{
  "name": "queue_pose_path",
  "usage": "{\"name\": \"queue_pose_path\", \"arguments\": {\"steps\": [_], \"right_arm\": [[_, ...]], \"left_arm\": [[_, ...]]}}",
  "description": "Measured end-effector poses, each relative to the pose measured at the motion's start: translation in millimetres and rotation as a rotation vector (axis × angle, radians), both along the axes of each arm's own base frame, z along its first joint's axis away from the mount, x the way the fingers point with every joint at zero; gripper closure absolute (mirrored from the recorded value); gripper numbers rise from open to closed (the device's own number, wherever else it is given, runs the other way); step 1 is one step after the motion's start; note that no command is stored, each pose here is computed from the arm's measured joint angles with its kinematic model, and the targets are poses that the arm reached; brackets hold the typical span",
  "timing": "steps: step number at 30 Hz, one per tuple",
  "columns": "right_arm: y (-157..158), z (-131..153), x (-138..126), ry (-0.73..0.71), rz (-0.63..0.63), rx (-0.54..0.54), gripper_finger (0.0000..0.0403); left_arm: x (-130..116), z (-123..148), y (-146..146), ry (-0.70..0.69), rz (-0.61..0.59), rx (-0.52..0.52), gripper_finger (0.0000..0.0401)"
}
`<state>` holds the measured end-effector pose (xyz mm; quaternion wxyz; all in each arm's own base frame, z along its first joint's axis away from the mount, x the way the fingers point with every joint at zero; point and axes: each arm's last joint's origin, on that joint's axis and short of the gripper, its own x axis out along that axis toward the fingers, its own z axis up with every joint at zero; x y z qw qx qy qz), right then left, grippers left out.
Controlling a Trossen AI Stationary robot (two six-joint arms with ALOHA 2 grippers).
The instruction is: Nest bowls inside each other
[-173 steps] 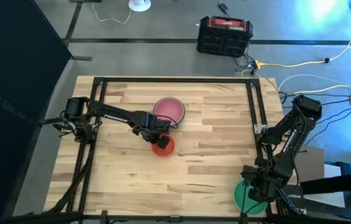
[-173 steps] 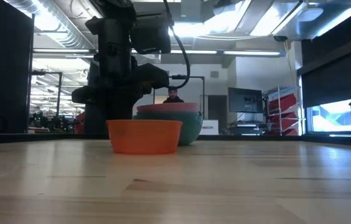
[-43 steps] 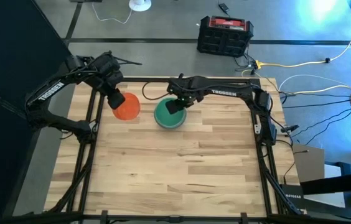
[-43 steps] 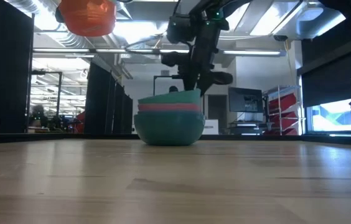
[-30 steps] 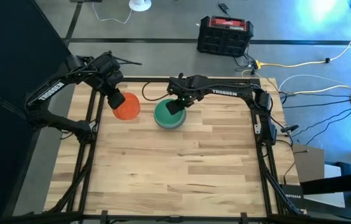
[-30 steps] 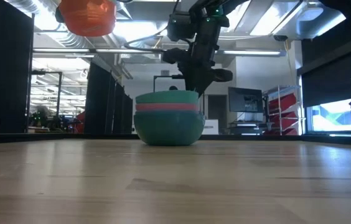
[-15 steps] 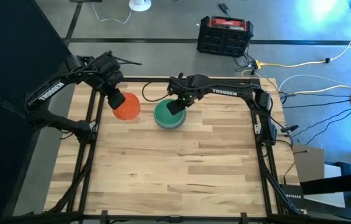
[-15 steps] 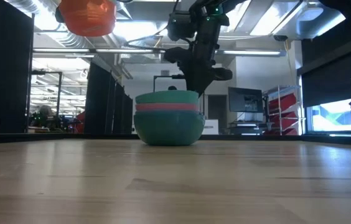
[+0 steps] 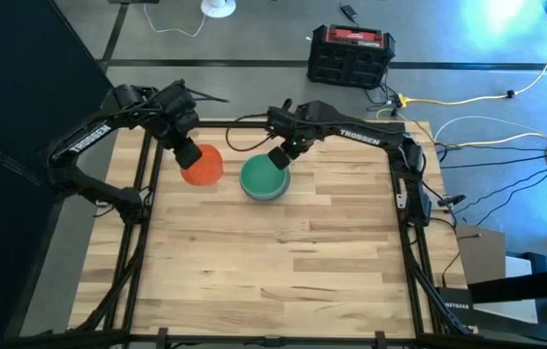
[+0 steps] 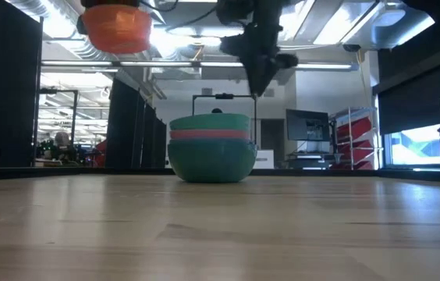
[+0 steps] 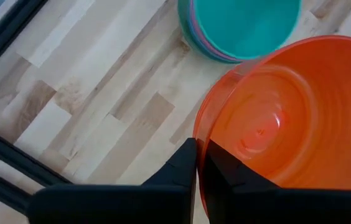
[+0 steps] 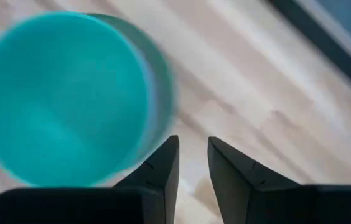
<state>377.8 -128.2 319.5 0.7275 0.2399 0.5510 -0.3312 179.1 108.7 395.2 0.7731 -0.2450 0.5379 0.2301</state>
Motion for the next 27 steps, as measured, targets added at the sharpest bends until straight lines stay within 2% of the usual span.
{"name": "queue_pose_path", "arguments": {"steps": [3,8,16,19,21,27], "right_arm": [[2,29,-16,-0.125,0.026,-0.067,0.0343],[10,69,-63,-0.396,0.059,-0.139,0.0359],[33,110,-149,-0.815,0.131,-0.305,0.0384],[44,117,-183,-0.965,0.163,-0.384,0.0394],[51,115,-201,-1.052,0.2,-0.395,0.04],[68,87,-227,-1.19,0.379,-0.291,0.0402]], "left_arm": [[11,-5,5,0.008,-0.003,0.013,0.0401],[27,-11,11,-0.02,-0.004,0.03,0.0401],[53,-20,18,-0.066,-0.006,0.056,0.0401],[63,-24,20,-0.085,-0.007,0.065,0.0401],[73,-26,20,-0.118,-0.022,0.078,0.0401],[102,-37,21,-0.175,-0.063,0.099,0.0401]]}}
